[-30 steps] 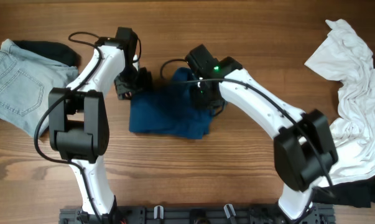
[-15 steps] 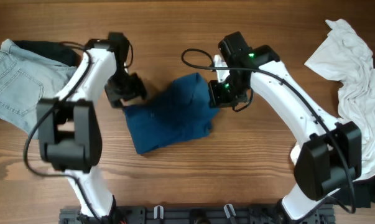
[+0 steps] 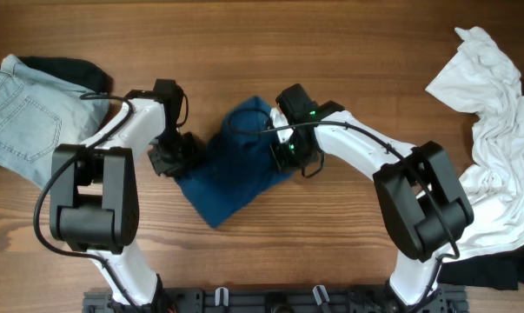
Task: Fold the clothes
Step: 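Grasp the folded teal shirt with the left gripper and lift it, then carry the shirt left and place it on the jeans with the left gripper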
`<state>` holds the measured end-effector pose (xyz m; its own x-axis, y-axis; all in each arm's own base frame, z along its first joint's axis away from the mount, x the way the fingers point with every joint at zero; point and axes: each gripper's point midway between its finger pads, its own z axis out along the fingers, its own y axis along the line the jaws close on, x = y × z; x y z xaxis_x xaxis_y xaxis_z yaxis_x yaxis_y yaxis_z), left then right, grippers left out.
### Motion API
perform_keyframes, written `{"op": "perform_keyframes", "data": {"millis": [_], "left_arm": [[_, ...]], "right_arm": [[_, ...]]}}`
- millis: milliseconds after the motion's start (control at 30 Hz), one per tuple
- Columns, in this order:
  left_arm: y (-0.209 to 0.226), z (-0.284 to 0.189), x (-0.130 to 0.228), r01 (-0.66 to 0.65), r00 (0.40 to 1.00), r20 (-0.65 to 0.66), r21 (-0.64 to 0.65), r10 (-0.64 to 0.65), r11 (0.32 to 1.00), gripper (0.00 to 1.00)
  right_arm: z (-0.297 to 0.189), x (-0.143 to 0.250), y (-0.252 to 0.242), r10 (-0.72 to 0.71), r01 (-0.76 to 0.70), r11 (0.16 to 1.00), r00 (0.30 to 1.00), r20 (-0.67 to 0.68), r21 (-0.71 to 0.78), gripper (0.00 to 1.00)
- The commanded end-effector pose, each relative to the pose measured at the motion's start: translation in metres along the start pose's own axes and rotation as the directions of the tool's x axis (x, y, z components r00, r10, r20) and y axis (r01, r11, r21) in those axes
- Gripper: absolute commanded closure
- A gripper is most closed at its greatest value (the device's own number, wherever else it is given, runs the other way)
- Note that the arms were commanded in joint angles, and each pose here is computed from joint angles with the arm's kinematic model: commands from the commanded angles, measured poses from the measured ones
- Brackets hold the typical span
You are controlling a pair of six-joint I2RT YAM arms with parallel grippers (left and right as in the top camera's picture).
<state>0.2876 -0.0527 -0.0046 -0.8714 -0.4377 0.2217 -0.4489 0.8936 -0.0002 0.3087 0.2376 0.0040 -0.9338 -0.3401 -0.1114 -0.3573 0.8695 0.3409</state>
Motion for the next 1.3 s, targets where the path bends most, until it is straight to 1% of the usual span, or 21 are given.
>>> {"op": "perform_keyframes", "data": {"millis": [0,67,167,233,267,300,333,400,467,567,667,767,800,833,867,900,967,1000,1067,1167,1267], "left_arm": [[0.011,0.016,0.034,0.14,0.98,-0.138,-0.04,-0.144,0.989,0.91],[0.005,0.011,0.036,0.144,0.979,-0.146,-0.005,-0.143,0.99,0.91],[0.009,-0.023,0.005,0.18,0.984,-0.006,0.049,-0.18,0.982,0.89],[0.007,-0.052,-0.015,0.194,0.976,0.077,0.119,-0.204,0.974,0.8],[-0.001,-0.074,-0.031,0.177,0.967,0.148,0.196,-0.208,0.964,0.41],[-0.01,-0.087,-0.04,0.135,0.961,0.2,0.253,-0.188,0.958,0.13],[-0.029,-0.1,-0.048,-0.006,0.961,0.264,0.327,-0.085,0.945,0.0],[-0.072,-0.116,-0.046,-0.33,0.916,0.363,0.44,0.171,0.835,0.0],[-0.089,-0.111,-0.044,-0.45,0.876,0.396,0.464,0.277,0.763,0.0],[-0.096,-0.081,-0.052,-0.444,0.889,0.346,0.482,0.301,0.755,0.0],[-0.107,-0.052,-0.047,-0.468,0.884,0.294,0.526,0.364,0.71,0.0],[-0.124,-0.022,-0.011,-0.492,0.85,0.189,0.616,0.492,0.615,0.0],[-0.127,-0.009,0.004,-0.493,0.835,0.141,0.622,0.532,0.609,0.0],[-0.129,0.0,0.02,-0.517,0.803,0.111,0.619,0.586,0.591,0.04],[-0.13,0.005,0.031,-0.554,0.764,0.107,0.613,0.636,0.563,0.18],[-0.131,0.007,0.036,-0.572,0.747,0.109,0.607,0.656,0.551,0.34],[-0.131,0.007,0.035,-0.578,0.744,0.113,0.604,0.658,0.549,0.89],[-0.131,0.006,0.03,-0.573,0.754,0.123,0.604,0.646,0.553,0.96],[-0.128,0.001,0.02,-0.566,0.77,0.145,0.605,0.622,0.56,0.96],[-0.103,-0.02,-0.028,-0.52,0.848,0.2,0.495,0.491,0.696,0.96],[-0.053,-0.102,-0.092,-0.445,0.869,0.409,0.398,0.279,0.802,0.96]], "right_arm": [[-0.008,-0.034,-0.071,-0.025,-0.008,0.963,0.993,0.119,0.269,0.83],[-0.022,-0.051,-0.074,-0.074,0.032,0.961,0.986,0.146,0.275,0.82],[-0.046,-0.061,-0.065,-0.057,0.013,0.962,0.986,0.157,0.272,0.74],[-0.063,-0.059,-0.06,-0.02,-0.029,0.964,0.983,0.181,0.265,0.66],[-0.079,-0.059,-0.056,0.001,-0.056,0.965,0.978,0.211,0.257,0.6],[-0.088,-0.059,-0.053,0.0,-0.059,0.965,0.974,0.225,0.255,0.59],[-0.098,-0.059,-0.049,0.007,-0.07,0.966,0.969,0.245,0.25,0.55],[-0.111,-0.057,-0.044,0.015,-0.082,0.967,0.964,0.267,0.242,0.51],[-0.111,-0.052,-0.044,0.045,-0.107,0.966,0.966,0.255,0.235,0.5],[-0.109,-0.043,-0.046,0.074,-0.129,0.963,0.971,0.227,0.237,0.5],[-0.108,-0.039,-0.046,0.08,-0.131,0.962,0.974,0.212,0.24,0.5],[-0.108,-0.038,-0.046,0.081,-0.131,0.962,0.975,0.208,0.241,0.5],[-0.108,-0.038,-0.046,0.081,-0.132,0.962,0.975,0.208,0.241,0.5],[-0.108,-0.038,-0.046,0.081,-0.131,0.961,0.975,0.208,0.242,0.5],[-0.108,-0.038,-0.046,0.081,-0.131,0.962,0.975,0.207,0.242,0.5],[-0.108,-0.038,-0.046,0.081,-0.131,0.961,0.975,0.207,0.242,0.5],[-0.108,-0.038,-0.046,0.082,-0.132,0.961,0.975,0.205,0.242,0.5],[-0.108,-0.037,-0.046,0.082,-0.131,0.961,0.976,0.203,0.243,0.5],[-0.108,-0.036,-0.048,0.084,-0.134,0.958,0.976,0.2,0.252,0.5],[-0.114,-0.036,-0.06,0.118,-0.187,0.932,0.966,0.228,0.31,0.54],[-0.123,-0.04,-0.063,0.129,-0.212,0.925,0.956,0.265,0.316,0.54]]}}
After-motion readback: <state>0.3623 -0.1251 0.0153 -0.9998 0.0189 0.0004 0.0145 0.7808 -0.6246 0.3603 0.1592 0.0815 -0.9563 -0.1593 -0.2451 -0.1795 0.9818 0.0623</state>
